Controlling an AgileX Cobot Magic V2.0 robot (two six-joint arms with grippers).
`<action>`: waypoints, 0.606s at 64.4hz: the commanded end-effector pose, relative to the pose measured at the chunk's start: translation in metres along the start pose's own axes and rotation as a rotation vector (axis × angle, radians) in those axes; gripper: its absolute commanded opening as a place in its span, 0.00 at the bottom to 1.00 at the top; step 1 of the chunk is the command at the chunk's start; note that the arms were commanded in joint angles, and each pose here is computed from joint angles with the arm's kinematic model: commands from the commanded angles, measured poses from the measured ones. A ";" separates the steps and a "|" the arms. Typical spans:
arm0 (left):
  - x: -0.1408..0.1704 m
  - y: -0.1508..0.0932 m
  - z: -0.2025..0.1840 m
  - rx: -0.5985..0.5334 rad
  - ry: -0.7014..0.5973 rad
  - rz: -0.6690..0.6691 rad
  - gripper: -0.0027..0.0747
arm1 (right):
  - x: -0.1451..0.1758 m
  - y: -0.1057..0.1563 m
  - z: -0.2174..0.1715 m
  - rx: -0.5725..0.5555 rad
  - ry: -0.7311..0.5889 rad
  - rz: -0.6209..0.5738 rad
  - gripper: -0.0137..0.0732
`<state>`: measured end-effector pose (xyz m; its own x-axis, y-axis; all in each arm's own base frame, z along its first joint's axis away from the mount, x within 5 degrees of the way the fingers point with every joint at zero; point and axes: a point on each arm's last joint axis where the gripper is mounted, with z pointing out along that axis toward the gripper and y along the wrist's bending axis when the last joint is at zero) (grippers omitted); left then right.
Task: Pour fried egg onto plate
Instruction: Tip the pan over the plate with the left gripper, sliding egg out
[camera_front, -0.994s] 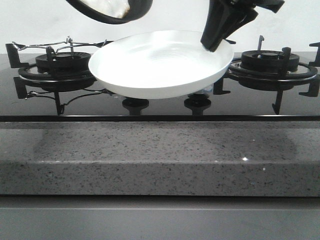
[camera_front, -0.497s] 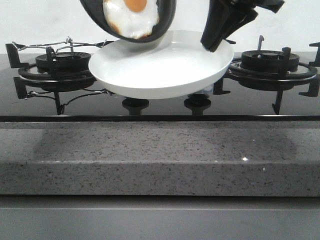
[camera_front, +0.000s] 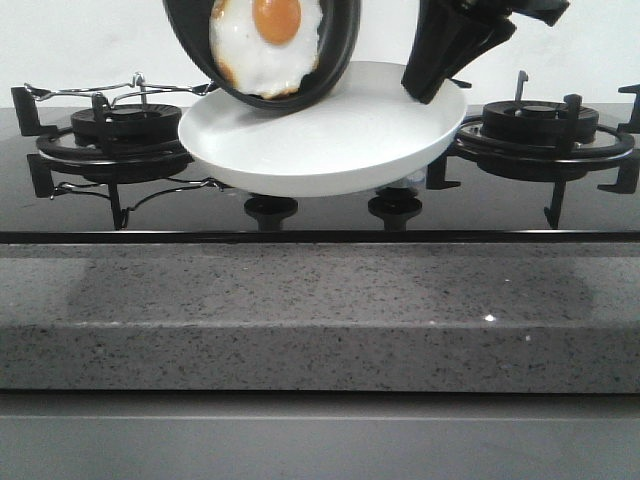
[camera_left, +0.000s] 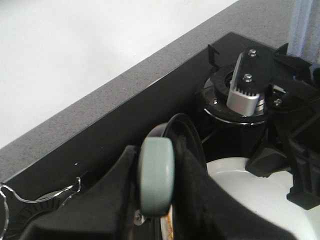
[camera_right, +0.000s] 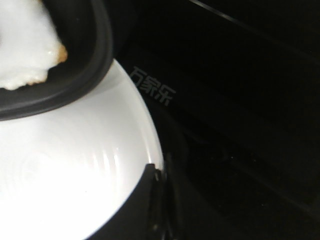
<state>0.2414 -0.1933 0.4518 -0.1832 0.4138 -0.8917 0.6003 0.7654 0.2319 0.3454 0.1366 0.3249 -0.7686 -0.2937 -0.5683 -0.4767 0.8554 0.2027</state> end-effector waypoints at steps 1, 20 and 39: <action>-0.025 0.002 -0.027 -0.048 -0.165 0.033 0.01 | -0.011 0.008 -0.026 -0.010 -0.117 -0.008 0.08; -0.025 -0.010 -0.029 -0.030 -0.147 0.062 0.01 | -0.011 0.008 -0.026 -0.010 -0.117 -0.008 0.08; -0.039 -0.015 -0.045 -0.085 -0.165 0.099 0.01 | -0.011 0.008 -0.026 -0.010 -0.117 -0.008 0.08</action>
<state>0.2213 -0.2066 0.4611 -0.1597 0.4798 -0.8627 0.5819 0.7517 0.3104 0.3454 0.1366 0.3249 -0.7686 -0.2936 -0.5684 -0.4767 0.8554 0.2027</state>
